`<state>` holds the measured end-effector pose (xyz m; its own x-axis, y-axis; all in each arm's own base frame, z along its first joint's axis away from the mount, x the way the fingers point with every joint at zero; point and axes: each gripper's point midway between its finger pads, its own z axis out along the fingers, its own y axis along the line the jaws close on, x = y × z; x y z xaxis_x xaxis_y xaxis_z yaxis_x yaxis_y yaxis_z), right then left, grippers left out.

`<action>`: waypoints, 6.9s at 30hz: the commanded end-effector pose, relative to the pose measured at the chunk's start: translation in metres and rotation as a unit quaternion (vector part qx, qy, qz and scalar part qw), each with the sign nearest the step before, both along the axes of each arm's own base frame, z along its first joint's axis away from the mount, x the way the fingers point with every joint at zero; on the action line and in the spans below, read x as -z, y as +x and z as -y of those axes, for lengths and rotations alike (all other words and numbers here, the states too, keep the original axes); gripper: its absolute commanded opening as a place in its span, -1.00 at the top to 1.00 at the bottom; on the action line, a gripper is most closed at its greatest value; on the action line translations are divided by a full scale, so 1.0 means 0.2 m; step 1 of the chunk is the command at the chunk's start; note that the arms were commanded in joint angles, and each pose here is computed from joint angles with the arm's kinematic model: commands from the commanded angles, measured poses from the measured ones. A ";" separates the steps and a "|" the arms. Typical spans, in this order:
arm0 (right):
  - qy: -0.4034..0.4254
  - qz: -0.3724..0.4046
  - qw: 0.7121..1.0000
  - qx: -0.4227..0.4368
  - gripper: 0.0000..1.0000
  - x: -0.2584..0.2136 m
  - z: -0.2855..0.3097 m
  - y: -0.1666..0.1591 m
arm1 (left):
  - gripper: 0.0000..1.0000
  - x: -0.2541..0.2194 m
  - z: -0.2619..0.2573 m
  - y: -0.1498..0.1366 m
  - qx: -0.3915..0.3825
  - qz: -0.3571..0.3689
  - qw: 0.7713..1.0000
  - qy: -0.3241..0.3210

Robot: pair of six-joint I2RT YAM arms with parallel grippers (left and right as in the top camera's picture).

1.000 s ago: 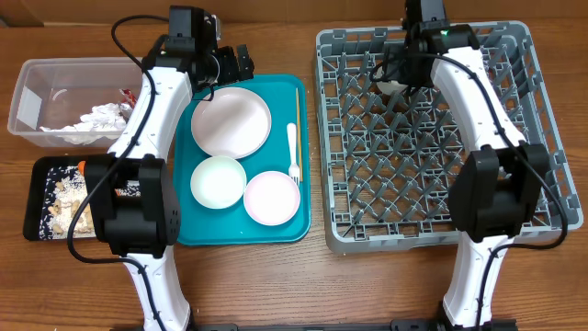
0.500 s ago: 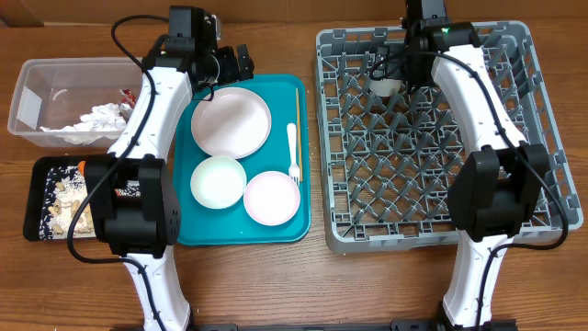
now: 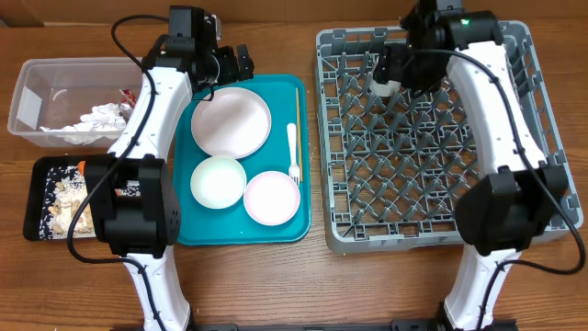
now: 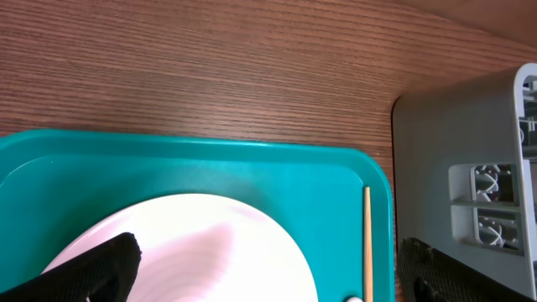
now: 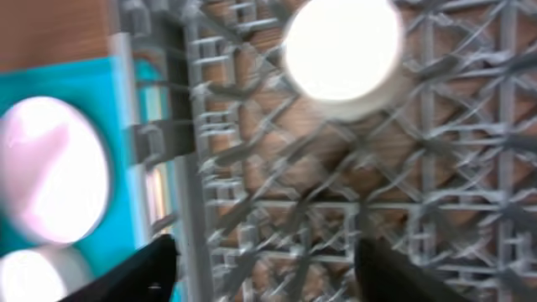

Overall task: Sort waste into correct bins and load items into the dishwasher rack
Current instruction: 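Raise the right gripper and swing it left toward the teal tray, then lower the left gripper onto the pale pink plate rim and grasp it, then tilt the plate up with the left gripper toward the right gripper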

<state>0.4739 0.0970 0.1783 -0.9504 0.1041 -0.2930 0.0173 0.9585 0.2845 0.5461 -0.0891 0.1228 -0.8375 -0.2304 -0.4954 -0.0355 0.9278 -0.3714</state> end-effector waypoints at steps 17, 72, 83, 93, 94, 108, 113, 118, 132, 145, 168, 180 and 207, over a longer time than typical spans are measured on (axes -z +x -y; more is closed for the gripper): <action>0.075 -0.006 0.989 -0.128 0.72 -0.11 -0.73 -0.26 | -1.00 -0.03 0.01 0.01 -0.003 0.006 1.000 0.003; 0.102 0.052 0.972 -0.204 0.40 0.21 -1.20 -0.32 | -1.00 -0.84 -0.83 -0.97 -0.221 -0.048 0.961 0.161; 0.070 0.026 0.981 -0.182 0.31 0.22 -1.08 -0.32 | -0.82 -0.67 -0.67 -1.07 -0.151 -0.148 0.972 0.103; 0.048 0.006 0.985 -0.167 0.24 0.09 -0.95 -0.37 | -0.59 -0.53 -0.38 -0.99 -0.078 -0.186 0.978 0.057; 0.047 0.003 0.985 -0.164 0.24 0.09 -0.93 -0.37 | -0.60 -0.50 -0.37 -1.00 -0.074 -0.197 0.975 0.068; 0.039 0.008 0.991 -0.130 0.15 -0.21 -0.60 -0.48 | -0.45 0.01 -0.27 -0.95 -0.054 -0.313 0.941 0.112; 0.029 -0.018 0.992 -0.121 0.15 -0.19 -0.52 -0.52 | -0.50 0.10 -0.27 -0.89 -0.078 -0.311 0.942 0.104; 0.021 -0.030 0.991 -0.127 0.15 -0.18 -0.48 -0.55 | -0.41 0.14 -0.30 -0.81 -0.105 -0.289 0.945 0.108; 0.016 -0.046 0.991 -0.127 0.14 -0.17 -0.45 -0.58 | -0.25 0.18 -0.37 -0.62 -0.149 -0.220 0.956 0.124; 0.015 -0.057 0.991 -0.124 0.07 -0.16 -0.45 -0.60 | -0.12 0.45 -0.38 -0.65 -0.188 -0.284 0.932 0.122; 0.015 -0.056 0.991 -0.124 0.05 -0.16 -0.45 -0.60 | 0.58 0.59 -0.40 -0.61 -0.203 -0.286 0.927 0.135; 0.017 -0.047 0.991 -0.124 0.03 -0.17 -0.45 -0.58 | 0.92 0.50 -0.41 -0.54 -0.172 -0.262 0.937 0.152; 0.055 -0.007 0.990 -0.128 -0.23 -0.22 -0.53 -0.49 | 0.92 -0.36 -0.10 -0.44 -0.007 -0.177 0.984 0.023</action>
<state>0.3691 0.1996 0.2079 -0.9659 -0.1180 -0.2305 -0.1984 0.9093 0.3659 0.4594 -0.0467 0.1650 -0.9432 -0.2954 -0.1517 -0.2708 0.9486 -0.1636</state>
